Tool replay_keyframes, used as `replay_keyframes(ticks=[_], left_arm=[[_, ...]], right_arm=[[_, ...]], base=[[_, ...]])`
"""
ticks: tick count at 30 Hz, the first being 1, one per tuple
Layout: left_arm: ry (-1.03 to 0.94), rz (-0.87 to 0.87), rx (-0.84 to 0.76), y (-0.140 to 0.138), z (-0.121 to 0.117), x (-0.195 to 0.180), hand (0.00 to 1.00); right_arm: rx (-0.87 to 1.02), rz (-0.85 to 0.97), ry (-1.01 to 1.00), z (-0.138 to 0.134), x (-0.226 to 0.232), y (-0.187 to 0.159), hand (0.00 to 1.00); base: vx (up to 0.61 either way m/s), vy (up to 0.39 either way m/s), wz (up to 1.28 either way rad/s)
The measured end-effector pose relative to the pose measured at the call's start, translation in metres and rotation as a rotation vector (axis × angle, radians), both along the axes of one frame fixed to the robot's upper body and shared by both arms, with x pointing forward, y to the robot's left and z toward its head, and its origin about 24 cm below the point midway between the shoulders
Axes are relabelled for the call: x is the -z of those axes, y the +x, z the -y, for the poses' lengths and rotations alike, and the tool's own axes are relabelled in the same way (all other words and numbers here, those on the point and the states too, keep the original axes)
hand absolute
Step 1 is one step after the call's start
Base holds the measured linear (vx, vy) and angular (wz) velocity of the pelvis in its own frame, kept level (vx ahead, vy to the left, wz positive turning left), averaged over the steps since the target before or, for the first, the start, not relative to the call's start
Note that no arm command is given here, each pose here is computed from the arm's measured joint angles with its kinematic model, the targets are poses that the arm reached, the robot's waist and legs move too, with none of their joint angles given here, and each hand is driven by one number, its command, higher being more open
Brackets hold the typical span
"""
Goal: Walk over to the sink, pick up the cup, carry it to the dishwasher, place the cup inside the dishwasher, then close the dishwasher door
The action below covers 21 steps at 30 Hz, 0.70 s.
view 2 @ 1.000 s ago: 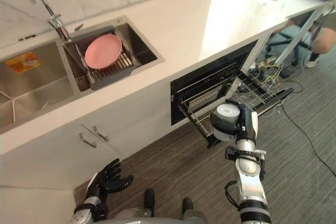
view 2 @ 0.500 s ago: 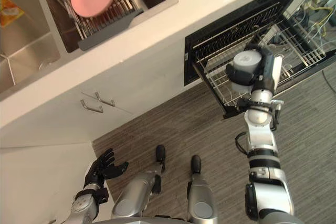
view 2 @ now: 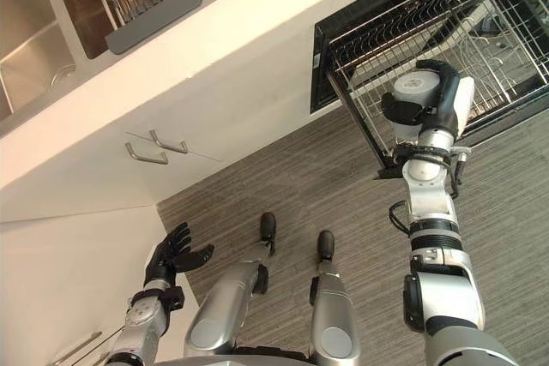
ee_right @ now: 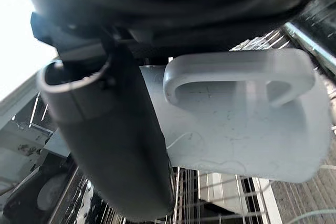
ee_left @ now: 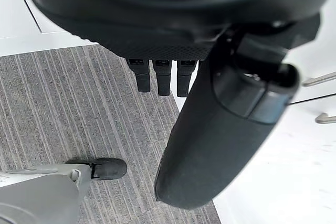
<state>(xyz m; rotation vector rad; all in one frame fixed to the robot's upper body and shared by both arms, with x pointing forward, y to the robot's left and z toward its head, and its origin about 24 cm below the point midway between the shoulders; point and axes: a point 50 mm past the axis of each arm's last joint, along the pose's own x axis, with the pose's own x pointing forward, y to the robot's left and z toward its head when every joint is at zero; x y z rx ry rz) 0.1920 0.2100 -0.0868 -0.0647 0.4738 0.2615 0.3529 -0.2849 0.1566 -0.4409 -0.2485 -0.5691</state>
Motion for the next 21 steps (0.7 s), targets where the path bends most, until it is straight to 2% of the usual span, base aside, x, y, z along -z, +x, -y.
replay_keyframes(ticks=[12, 21], left_arm=[[-0.002, 0.028, 0.005, 0.009, 0.002, -0.005, 0.90], [-0.006, 0.012, 0.006, 0.008, 0.003, -0.003, 0.90]], right_arm=[[0.009, 0.008, 0.037, -0.005, 0.002, 0.003, 0.90], [-0.023, 0.134, 0.142, -0.020, 0.013, -0.029, 0.90]], base=[[-0.01, -0.006, 0.02], [0.00, -0.012, 0.03]])
